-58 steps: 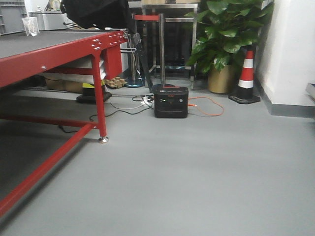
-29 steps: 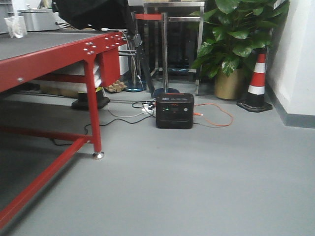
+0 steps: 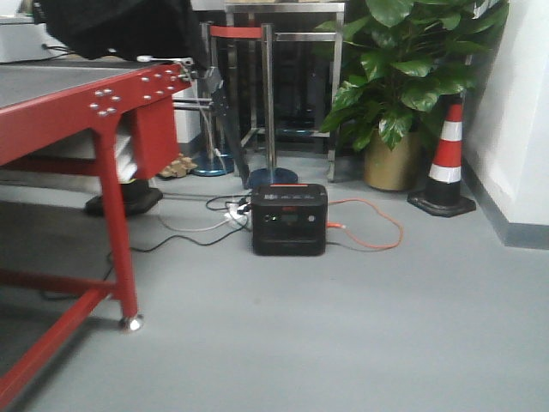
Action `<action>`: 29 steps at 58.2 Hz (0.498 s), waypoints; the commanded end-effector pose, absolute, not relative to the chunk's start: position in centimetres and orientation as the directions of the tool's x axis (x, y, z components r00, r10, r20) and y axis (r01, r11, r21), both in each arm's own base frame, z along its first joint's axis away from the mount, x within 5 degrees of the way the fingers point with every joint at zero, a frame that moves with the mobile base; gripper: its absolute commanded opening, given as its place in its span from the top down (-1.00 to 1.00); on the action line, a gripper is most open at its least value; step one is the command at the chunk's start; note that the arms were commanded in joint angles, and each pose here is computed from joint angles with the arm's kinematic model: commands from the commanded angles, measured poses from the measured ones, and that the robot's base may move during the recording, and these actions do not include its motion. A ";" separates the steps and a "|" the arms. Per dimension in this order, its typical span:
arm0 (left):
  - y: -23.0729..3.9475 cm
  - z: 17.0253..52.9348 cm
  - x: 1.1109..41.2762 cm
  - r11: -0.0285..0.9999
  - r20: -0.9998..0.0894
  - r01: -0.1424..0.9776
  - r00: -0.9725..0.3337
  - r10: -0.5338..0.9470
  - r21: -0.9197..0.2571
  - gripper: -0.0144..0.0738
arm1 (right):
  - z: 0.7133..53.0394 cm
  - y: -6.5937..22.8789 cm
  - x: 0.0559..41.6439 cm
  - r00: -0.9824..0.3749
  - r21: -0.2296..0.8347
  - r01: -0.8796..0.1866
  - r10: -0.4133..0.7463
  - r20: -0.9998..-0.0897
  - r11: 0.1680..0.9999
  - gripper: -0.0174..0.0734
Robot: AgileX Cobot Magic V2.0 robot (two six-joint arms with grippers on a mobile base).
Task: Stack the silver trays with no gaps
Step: 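Drive the base to the other shelf holding the tray in both grippers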
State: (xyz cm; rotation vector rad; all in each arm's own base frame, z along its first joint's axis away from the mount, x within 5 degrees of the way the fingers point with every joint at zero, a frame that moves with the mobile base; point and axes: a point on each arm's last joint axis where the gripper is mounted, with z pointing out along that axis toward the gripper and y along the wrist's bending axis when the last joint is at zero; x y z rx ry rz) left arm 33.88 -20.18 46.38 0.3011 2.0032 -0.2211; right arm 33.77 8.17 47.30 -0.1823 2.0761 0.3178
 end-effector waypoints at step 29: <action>-20.2 46.9 33.9 0.947 -0.918 0.322 -0.377 0.123 -0.005 0.73 | 48.7 8.5 33.4 -0.422 0.166 -0.288 0.031 -0.906 0.943 0.79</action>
